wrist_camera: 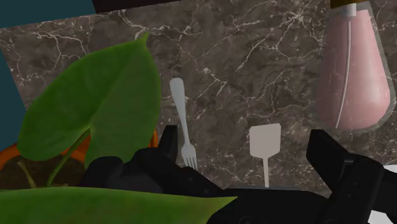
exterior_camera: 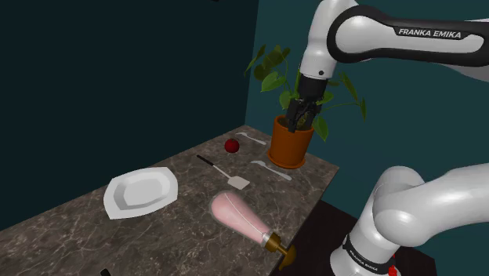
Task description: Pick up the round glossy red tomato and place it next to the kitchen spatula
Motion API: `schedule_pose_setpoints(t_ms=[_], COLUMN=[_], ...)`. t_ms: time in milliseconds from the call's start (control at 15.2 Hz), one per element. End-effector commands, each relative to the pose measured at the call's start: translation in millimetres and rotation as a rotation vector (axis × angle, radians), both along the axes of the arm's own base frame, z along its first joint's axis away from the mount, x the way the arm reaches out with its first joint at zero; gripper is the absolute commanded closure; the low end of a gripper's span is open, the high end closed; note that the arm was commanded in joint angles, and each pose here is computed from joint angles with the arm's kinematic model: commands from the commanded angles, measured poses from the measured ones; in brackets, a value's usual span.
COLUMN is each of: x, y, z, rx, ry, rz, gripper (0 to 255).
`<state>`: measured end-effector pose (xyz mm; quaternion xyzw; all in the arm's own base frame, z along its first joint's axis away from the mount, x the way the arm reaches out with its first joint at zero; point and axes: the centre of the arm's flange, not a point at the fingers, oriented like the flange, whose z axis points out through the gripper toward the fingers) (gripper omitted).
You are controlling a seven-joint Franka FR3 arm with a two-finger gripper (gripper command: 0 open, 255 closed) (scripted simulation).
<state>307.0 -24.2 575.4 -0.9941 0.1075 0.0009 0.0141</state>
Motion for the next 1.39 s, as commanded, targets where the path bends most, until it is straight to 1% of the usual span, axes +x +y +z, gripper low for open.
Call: schedule_pose_setpoints(t_ms=[0, 660, 1320], x=[0, 123, 242], y=[0, -33, -68], z=[0, -60, -128], rx=[0.000, 0.024, 0.049], ry=[0.000, 0.060, 0.121], rz=[0.000, -0.025, -0.049], gripper=[0, 0, 0])
